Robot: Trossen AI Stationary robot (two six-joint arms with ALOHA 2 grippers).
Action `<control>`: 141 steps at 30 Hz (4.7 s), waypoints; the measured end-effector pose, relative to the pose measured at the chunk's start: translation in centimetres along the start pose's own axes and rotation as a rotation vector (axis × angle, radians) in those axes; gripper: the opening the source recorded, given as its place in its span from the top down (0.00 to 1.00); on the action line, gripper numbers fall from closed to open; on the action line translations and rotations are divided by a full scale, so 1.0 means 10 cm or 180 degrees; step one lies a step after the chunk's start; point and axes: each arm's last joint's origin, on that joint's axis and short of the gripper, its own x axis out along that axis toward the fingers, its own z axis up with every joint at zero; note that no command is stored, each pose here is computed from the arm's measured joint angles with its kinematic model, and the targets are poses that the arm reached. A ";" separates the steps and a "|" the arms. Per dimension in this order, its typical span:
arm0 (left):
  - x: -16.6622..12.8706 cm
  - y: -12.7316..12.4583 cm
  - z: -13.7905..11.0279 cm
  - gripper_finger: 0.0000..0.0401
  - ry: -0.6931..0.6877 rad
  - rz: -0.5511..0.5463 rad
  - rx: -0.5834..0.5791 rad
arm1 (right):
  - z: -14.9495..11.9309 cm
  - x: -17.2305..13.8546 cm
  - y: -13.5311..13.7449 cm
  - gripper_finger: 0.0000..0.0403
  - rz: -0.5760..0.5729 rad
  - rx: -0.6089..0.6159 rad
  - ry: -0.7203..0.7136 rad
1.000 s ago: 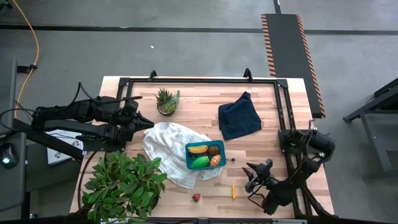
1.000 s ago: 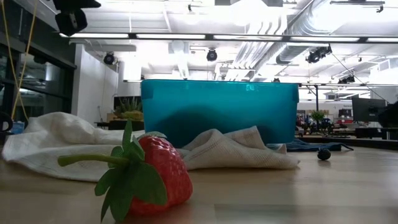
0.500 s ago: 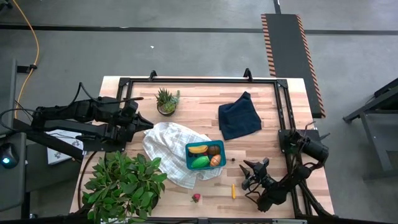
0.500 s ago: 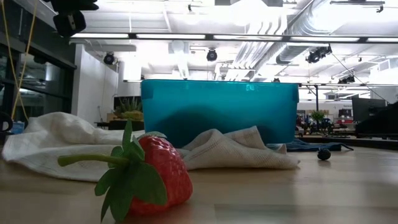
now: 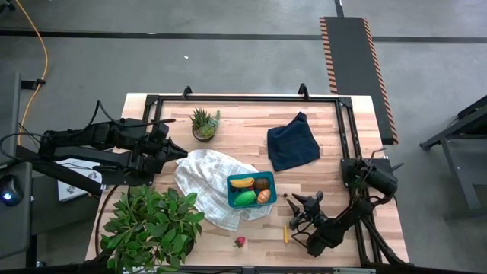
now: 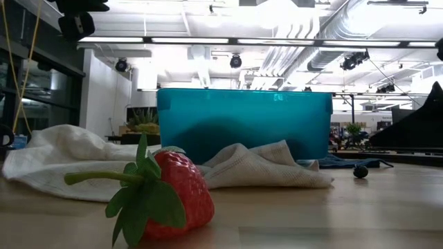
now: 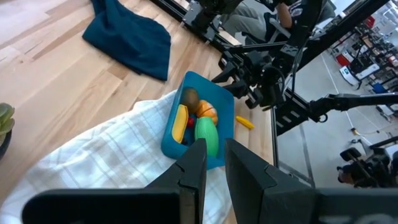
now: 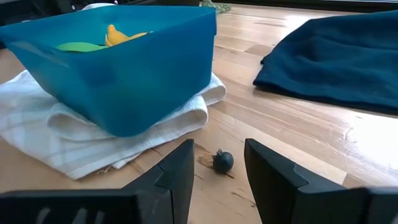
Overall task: Pick and placing Produce into tupperware
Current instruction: Put the blueberry into the blue bin
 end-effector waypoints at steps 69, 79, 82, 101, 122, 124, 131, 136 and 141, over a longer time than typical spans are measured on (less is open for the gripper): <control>0.00 0.00 -0.02 0.88 0.0091 -0.0040 -0.0027 | -0.13 0.37 0.08 0.67 -0.0291 0.0027 0.0205; 0.00 0.00 -0.02 0.88 0.0092 -0.0038 -0.0026 | -0.14 0.37 0.08 0.73 -0.0300 0.0029 0.0227; 0.00 0.00 -0.02 0.88 0.0091 -0.0039 -0.0026 | -0.14 0.37 0.07 0.79 -0.0308 0.0017 0.0230; 0.00 0.00 -0.02 0.88 0.0091 -0.0042 -0.0027 | -0.14 0.36 0.07 0.86 -0.0309 0.0066 0.0230; 0.00 0.00 -0.02 0.88 0.0089 -0.0041 -0.0027 | 0.55 0.05 -0.06 0.86 -0.0296 0.0156 0.0018; 0.00 0.00 -0.02 0.88 0.0088 -0.0044 -0.0026 | 0.67 0.01 -0.06 0.86 -0.0244 0.0150 0.0005; 0.00 0.00 -0.02 0.88 0.0087 -0.0044 -0.0093 | 1.18 -0.15 -0.10 0.86 -0.0007 0.0081 0.0058; 0.00 0.00 -0.02 0.88 0.0085 -0.0044 -0.0192 | 1.63 -0.27 -0.15 0.86 0.0177 -0.0044 0.0146; 0.00 0.00 -0.02 0.88 0.0086 -0.0048 -0.0275 | 2.15 -0.36 -0.16 0.86 0.0463 -0.0231 0.0444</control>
